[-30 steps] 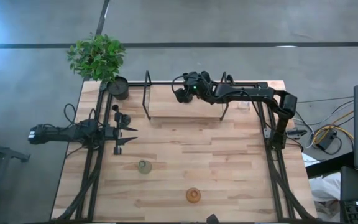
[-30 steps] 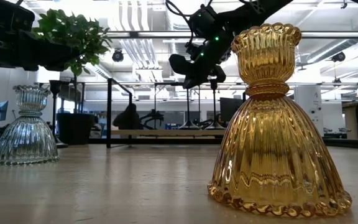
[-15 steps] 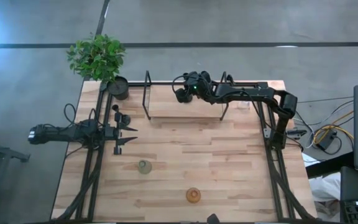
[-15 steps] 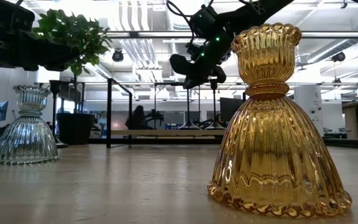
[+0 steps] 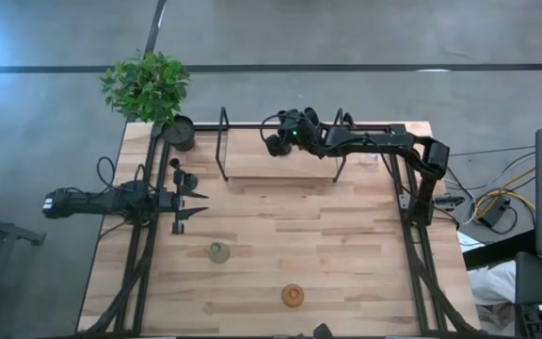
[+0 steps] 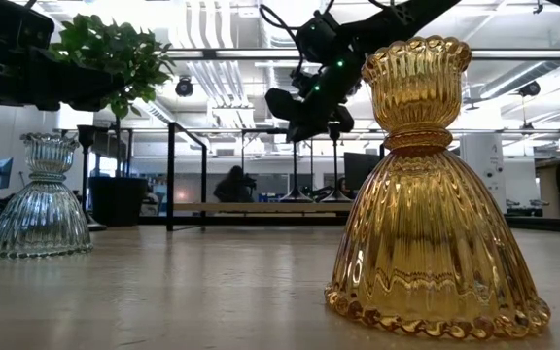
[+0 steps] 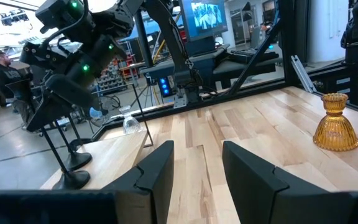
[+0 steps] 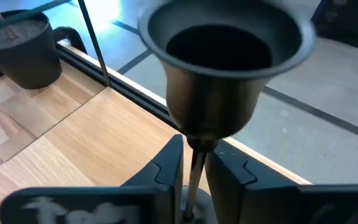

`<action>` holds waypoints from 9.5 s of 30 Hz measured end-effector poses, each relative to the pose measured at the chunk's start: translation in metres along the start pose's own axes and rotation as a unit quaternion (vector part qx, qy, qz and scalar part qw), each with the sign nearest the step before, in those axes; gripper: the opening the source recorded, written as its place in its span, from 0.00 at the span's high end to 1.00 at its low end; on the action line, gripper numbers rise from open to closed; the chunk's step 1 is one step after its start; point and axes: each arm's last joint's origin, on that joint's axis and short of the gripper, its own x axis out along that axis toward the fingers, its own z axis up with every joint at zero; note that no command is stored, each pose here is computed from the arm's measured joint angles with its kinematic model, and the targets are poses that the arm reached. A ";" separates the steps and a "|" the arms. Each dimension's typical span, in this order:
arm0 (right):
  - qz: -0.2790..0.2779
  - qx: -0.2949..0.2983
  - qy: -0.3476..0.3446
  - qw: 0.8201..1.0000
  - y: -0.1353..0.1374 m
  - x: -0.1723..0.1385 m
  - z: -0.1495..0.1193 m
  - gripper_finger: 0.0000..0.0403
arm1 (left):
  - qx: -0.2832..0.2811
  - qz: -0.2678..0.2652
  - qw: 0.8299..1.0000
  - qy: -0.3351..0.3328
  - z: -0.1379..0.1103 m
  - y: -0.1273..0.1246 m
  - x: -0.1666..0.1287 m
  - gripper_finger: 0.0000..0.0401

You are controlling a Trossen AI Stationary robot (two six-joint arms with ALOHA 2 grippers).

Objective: Pick & Place candle stick holders
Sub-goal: Put the bottom black candle holder on the shelf aligned with the other black candle holder, then put the black candle holder on the shelf aligned with the other black candle holders

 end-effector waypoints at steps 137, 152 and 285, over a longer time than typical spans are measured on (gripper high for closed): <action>0.440 -0.180 -0.227 0.850 -0.123 -0.235 -0.218 0.98 | 0.000 0.000 1.000 0.000 0.000 0.000 0.000 0.64; 0.440 -0.180 -0.227 0.850 -0.123 -0.235 -0.218 0.98 | 0.000 0.000 1.000 0.000 0.000 0.000 0.000 0.64; 0.439 -0.181 -0.225 0.851 -0.122 -0.234 -0.218 0.98 | -0.261 0.518 0.708 0.403 0.003 0.025 0.013 0.99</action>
